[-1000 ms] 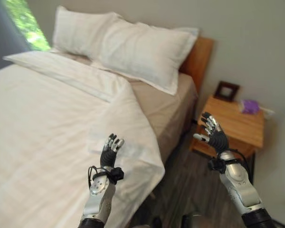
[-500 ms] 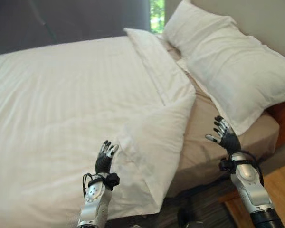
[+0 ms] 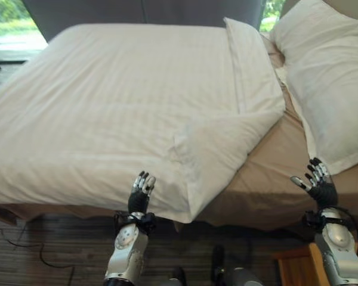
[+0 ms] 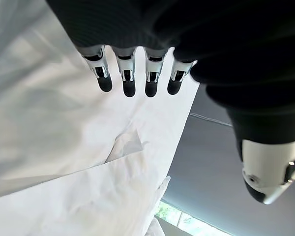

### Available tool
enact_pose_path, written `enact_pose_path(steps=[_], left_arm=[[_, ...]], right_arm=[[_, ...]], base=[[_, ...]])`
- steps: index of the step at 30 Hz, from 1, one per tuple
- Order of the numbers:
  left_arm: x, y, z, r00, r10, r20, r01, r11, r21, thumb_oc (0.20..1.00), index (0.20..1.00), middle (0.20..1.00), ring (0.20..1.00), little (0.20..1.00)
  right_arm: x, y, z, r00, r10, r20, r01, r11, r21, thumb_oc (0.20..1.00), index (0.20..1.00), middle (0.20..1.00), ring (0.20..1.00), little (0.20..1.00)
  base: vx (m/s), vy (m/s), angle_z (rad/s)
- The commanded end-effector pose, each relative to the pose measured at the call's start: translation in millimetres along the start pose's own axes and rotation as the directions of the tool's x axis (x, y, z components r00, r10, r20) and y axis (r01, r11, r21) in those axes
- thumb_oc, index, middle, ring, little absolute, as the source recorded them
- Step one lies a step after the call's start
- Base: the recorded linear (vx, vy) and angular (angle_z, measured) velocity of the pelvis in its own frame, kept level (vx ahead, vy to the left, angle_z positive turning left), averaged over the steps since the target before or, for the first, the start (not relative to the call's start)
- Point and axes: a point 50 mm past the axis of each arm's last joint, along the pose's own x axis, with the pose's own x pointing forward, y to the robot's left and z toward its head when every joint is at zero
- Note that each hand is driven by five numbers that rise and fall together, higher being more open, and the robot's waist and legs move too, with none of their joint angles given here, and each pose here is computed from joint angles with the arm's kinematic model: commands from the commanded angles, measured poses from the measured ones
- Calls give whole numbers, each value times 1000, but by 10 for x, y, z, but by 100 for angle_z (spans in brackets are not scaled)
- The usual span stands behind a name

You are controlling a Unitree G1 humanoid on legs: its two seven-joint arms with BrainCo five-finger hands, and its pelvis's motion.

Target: Making the bed.

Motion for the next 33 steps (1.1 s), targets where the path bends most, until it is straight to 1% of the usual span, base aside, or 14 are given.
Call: enact_pose_path(steps=[1,5,10,11,12,13,15,18,21,24,25,27,29,33], left_arm=[[16,254,273,994,39,107,-52,992,116,1000,1000,1000,1000,1000],[35,334,386,988,44,146,-69,983,169,1000,1000,1000,1000,1000],[97,439,561,982,44,185,-97,954,284,1000,1000,1000,1000,1000],[97,441,563,982,45,186,-97,954,285,1000,1000,1000,1000,1000],[192,510,768,974,40,224,-122,923,365,1000,1000,1000,1000,1000],[304,535,923,966,48,255,-147,912,384,1000,1000,1000,1000,1000],[386,538,1002,963,52,264,-153,914,375,1000,1000,1000,1000,1000],[592,586,1207,960,89,267,-185,914,361,1000,1000,1000,1000,1000],[703,645,1353,953,128,275,-219,917,333,1000,1000,1000,1000,1000],[767,730,1495,942,172,288,-270,899,345,1000,1000,1000,1000,1000],[856,826,1717,921,235,310,-342,868,360,1000,1000,1000,1000,1000],[891,929,1861,900,296,321,-404,842,357,1000,1000,1000,1000,1000],[922,1010,2046,881,336,334,-459,781,424,1000,1000,1000,1000,1000],[979,1006,2258,858,374,352,-501,757,418,1000,1000,1000,1000,1000]], right_arm=[[73,179,183,991,77,105,-79,997,16,1000,1000,1000,1000,1000],[50,253,148,989,114,90,-117,993,31,1000,1000,1000,1000,1000],[31,206,109,988,138,68,-137,990,-23,1000,1000,1000,1000,1000],[33,208,109,988,139,69,-137,990,-23,1000,1000,1000,1000,1000],[71,226,168,979,186,81,-182,982,-49,1000,1000,1000,1000,1000],[104,229,204,976,196,92,-191,980,-60,1000,1000,1000,1000,1000],[116,243,209,975,201,93,-198,979,-43,1000,1000,1000,1000,1000],[50,309,145,964,259,53,-258,966,-28,1000,1000,1000,1000,1000],[-5,285,82,963,268,14,-268,963,-31,1000,1000,1000,1000,1000],[-56,216,46,966,257,-10,-258,965,-38,1000,1000,1000,1000,1000],[-62,166,33,969,244,-22,-245,969,-44,1000,1000,1000,1000,1000],[-85,147,18,970,240,-29,-242,970,-41,1000,1000,1000,1000,1000],[-96,145,12,968,248,-33,-249,968,-39,1000,1000,1000,1000,1000],[-87,182,22,965,260,-25,-261,965,-23,1000,1000,1000,1000,1000]], base=[[-129,148,-12],[28,5,-29],[97,-39,17],[152,-57,5],[176,-67,-5],[206,-79,-5],[89,-40,-1],[86,-40,-5],[66,-14,-14],[39,1,-26],[-23,2,-34],[-42,-3,-21],[-60,-4,-9],[-72,-11,-8]])
